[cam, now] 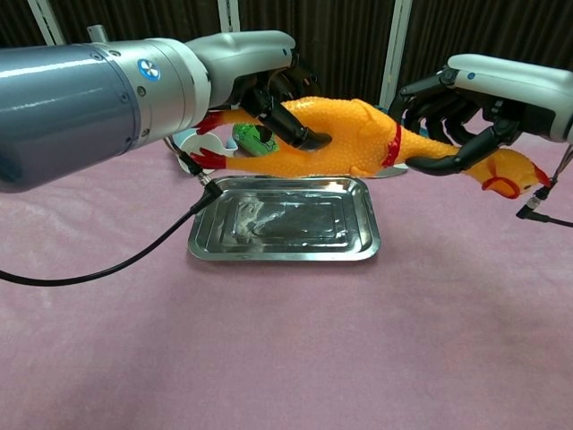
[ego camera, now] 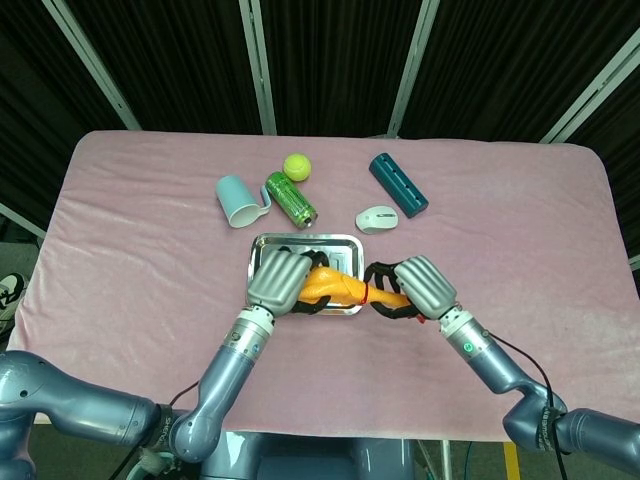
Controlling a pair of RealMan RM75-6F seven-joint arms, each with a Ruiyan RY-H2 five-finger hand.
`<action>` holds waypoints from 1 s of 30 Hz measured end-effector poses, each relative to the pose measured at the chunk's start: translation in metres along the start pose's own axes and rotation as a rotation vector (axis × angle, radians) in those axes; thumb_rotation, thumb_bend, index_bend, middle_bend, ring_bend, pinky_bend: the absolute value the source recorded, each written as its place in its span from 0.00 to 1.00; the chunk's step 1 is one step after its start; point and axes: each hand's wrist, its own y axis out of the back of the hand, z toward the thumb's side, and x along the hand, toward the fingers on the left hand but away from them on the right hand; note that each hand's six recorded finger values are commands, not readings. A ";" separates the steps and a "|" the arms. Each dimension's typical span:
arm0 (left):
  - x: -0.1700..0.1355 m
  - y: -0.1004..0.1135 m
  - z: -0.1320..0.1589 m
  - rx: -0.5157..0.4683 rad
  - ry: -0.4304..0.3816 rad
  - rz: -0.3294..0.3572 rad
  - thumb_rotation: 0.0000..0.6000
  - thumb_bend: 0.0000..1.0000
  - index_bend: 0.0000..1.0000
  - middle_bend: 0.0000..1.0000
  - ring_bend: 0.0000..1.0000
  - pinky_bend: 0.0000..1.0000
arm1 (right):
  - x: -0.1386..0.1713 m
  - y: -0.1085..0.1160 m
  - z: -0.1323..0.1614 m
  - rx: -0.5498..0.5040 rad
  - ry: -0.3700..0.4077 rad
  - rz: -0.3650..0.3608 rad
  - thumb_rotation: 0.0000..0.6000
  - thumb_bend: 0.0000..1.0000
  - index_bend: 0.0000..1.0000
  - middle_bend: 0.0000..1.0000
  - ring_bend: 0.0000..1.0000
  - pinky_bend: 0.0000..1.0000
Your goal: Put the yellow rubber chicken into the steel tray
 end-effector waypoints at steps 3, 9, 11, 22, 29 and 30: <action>0.000 0.002 -0.004 0.014 0.005 -0.013 1.00 0.07 0.06 0.24 0.41 0.36 | 0.000 0.001 -0.003 -0.001 -0.006 -0.002 1.00 0.63 0.85 0.69 0.70 0.85; 0.000 0.006 -0.008 0.008 0.011 -0.008 1.00 0.07 0.03 0.22 0.39 0.36 | 0.000 0.003 -0.006 -0.002 -0.013 -0.006 1.00 0.63 0.85 0.69 0.70 0.85; 0.000 0.006 -0.008 0.008 0.011 -0.005 1.00 0.07 0.04 0.22 0.39 0.36 | 0.000 0.004 -0.007 -0.003 -0.013 -0.006 1.00 0.64 0.85 0.69 0.70 0.85; 0.002 0.002 -0.007 0.021 0.012 -0.017 1.00 0.20 0.16 0.27 0.39 0.36 | 0.001 0.006 -0.004 -0.021 0.000 -0.013 1.00 0.63 0.86 0.69 0.70 0.85; 0.004 -0.005 0.003 0.027 -0.003 -0.042 1.00 0.40 0.27 0.39 0.42 0.36 | 0.002 0.005 0.000 -0.027 0.013 -0.009 1.00 0.63 0.87 0.69 0.70 0.85; 0.005 -0.006 0.005 0.025 -0.005 -0.043 1.00 0.43 0.32 0.44 0.45 0.36 | 0.003 0.005 0.000 -0.027 0.014 -0.009 1.00 0.63 0.87 0.69 0.70 0.85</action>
